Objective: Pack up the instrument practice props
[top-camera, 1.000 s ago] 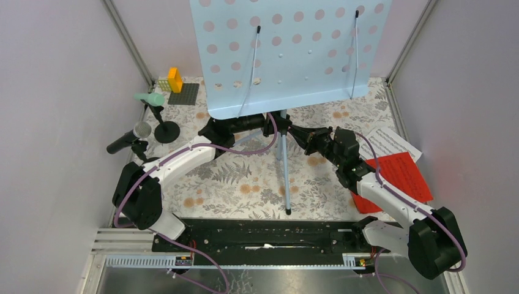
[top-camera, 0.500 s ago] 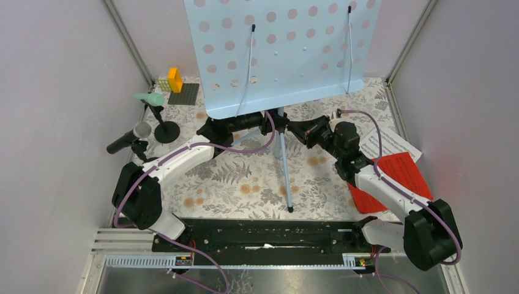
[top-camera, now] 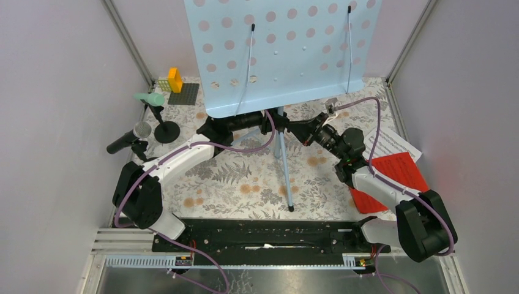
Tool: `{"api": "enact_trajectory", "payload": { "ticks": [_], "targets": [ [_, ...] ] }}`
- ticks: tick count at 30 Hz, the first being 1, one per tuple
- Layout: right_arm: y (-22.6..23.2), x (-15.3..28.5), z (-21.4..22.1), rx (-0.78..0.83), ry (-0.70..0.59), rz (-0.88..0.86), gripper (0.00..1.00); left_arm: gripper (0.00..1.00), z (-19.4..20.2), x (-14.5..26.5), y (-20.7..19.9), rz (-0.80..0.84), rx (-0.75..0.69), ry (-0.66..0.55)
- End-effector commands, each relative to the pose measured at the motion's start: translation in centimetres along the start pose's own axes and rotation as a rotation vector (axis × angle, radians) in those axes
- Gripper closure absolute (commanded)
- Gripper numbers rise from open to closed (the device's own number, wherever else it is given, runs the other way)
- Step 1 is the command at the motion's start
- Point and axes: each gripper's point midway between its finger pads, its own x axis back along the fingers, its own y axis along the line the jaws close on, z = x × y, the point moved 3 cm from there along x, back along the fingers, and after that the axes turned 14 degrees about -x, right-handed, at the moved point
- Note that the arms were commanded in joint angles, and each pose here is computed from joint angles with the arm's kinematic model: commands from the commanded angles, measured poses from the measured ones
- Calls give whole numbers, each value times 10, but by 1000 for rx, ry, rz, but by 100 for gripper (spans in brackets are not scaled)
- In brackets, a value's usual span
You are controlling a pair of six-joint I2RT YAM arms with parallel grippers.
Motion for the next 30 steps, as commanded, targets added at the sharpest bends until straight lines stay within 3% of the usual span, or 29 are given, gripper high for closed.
{"api": "enact_trajectory", "payload": {
  "ticks": [1, 5, 11, 19, 23, 26, 28, 29, 30],
  "targets": [
    [42, 16, 64, 381, 335, -481, 100, 100, 41, -13, -49, 180, 146, 125],
    [54, 27, 72, 566, 372, -690, 100, 100, 39, -12, -48, 177, 143, 122],
    [45, 17, 68, 832, 354, -732, 100, 100, 38, -13, -48, 176, 149, 121],
    [-14, 13, 56, 1359, 533, -402, 100, 100, 39, -14, -48, 182, 151, 121],
    [-11, 12, 32, 1502, 374, -292, 100, 100, 37, -13, -49, 182, 149, 119],
    [3, 13, 21, 1419, 237, -255, 90, 100, 35, -13, -50, 193, 147, 111],
    [13, 15, 18, 1327, 189, -252, 74, 100, 33, -13, -50, 199, 143, 102],
    [19, 19, 18, 1246, 160, -243, 63, 100, 33, -13, -50, 198, 142, 101],
    [24, 22, 16, 1188, 111, -234, 38, 100, 32, -13, -50, 195, 140, 99]
  ]
}}
